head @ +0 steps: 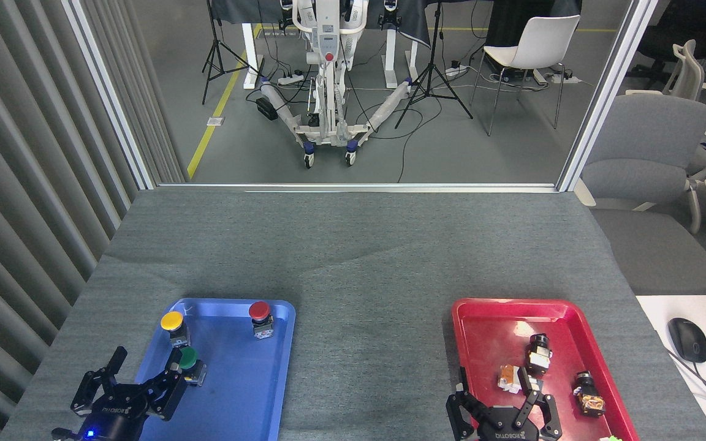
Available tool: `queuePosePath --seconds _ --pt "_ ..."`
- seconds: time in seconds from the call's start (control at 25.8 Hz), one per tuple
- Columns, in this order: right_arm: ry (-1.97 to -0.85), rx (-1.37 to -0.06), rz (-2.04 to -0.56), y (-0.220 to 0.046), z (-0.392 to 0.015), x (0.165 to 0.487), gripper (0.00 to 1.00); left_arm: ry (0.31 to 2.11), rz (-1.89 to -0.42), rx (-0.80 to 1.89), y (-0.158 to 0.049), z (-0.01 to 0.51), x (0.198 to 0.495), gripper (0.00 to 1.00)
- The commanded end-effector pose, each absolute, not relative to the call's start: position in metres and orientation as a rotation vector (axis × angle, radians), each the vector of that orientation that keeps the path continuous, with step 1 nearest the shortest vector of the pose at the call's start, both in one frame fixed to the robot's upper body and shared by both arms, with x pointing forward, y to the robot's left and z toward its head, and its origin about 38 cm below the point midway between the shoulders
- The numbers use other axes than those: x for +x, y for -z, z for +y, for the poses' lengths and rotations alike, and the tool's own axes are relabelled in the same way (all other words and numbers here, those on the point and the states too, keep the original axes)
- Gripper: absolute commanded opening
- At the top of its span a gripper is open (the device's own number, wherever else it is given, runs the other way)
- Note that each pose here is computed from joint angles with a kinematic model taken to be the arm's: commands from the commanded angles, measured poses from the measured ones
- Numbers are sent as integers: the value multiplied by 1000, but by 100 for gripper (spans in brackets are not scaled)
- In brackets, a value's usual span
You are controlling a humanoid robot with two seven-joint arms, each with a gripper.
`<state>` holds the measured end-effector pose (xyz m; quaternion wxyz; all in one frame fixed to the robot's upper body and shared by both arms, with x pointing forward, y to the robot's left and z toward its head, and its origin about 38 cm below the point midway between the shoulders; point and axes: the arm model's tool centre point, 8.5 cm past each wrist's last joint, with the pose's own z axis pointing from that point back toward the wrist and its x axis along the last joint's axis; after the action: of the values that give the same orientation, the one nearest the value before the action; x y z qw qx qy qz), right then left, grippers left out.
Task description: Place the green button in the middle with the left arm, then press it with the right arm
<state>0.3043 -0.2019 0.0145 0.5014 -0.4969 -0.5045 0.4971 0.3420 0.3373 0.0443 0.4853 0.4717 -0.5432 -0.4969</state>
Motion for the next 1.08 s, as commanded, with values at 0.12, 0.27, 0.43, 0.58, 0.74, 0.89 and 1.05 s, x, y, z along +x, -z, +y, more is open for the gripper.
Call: queuePosePath --seconds 0.12,0.27,0.43,0.58,0.74,0.89,1.05 --pt "-1201 -1199 -1220 -14 -201 304 99 1210 -1316 1146 -42 337 339 100" --pt "-1204 -1197 -1217 -13 -202 303 99 1229 -1289 1087 -22 328 310 100" --pt "-1206 -1197 -1218 -13 -202 303 99 1265 -1246 1066 -3 323 308 100" --pt "-1206 -1197 -1218 -13 -202 303 99 1291 -1224 1040 10 320 318 100" --pt "-1205 -1199 -1219 -14 -202 304 99 1349 -1170 1012 30 317 332 100" --pt "-1204 -1200 -1219 -14 -203 304 99 1332 -1166 1027 35 323 342 100" --pt "-1205 -1201 -1221 -15 -203 305 99 1328 -1170 1033 33 324 349 100"
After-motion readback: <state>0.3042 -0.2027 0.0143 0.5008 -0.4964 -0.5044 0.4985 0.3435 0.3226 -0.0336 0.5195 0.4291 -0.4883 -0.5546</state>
